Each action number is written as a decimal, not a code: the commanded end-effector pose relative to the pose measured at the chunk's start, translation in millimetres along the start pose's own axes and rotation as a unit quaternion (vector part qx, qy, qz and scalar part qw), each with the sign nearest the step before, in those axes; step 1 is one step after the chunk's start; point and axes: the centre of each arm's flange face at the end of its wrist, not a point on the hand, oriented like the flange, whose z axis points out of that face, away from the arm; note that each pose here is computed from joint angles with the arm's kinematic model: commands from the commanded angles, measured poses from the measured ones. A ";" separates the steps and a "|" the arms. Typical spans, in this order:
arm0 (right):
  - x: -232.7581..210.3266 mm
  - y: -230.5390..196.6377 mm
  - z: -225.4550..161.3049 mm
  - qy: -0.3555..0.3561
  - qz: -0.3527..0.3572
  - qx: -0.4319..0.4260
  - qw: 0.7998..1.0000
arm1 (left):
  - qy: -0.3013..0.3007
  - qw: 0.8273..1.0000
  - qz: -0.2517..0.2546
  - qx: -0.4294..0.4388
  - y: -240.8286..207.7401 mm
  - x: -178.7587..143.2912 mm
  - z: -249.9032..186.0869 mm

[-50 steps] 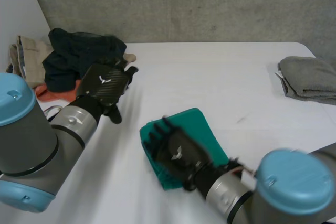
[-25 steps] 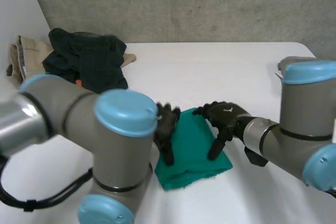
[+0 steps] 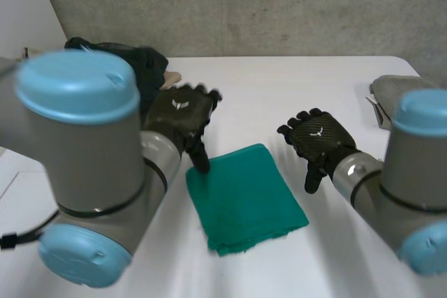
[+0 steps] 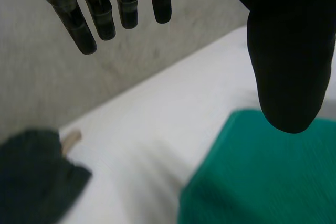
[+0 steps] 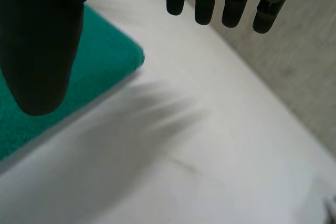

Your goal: Fold the laundry.

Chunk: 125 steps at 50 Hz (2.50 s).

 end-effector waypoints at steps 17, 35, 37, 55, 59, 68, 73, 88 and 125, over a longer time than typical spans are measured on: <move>-97.9 52.7 -35.7 -0.087 -0.052 0.076 0.992 | 0.339 0.930 0.114 0.083 -31.8 31.3 -19.1; -93.6 45.8 -0.2 -0.065 -0.067 0.107 0.990 | 0.346 0.928 0.111 0.078 -28.0 34.7 -20.7; -93.9 45.9 3.2 -0.066 -0.067 0.107 0.990 | 0.345 0.929 0.112 0.078 -28.0 34.6 -20.6; -80.1 18.1 27.2 -0.039 -0.054 0.149 0.987 | 0.340 0.931 0.107 0.078 -29.3 30.4 -17.2; -67.6 7.4 36.3 -0.020 -0.047 0.163 0.985 | 0.335 0.933 0.103 0.081 -32.9 26.9 -16.0; 27.2 -11.4 72.6 0.089 -0.011 0.188 0.978 | 0.325 0.937 0.085 0.100 -49.9 20.5 -16.3; 119.4 -35.8 86.0 0.195 -0.012 0.232 0.953 | 0.315 0.936 0.085 0.129 -67.6 16.2 -19.8; 285.8 83.3 151.6 0.309 0.010 0.188 0.932 | 0.316 0.937 0.065 0.132 -67.9 16.9 -16.0; 380.4 31.1 13.5 0.494 -0.049 -0.007 0.868 | 0.302 0.938 0.068 0.155 -79.4 14.8 -16.3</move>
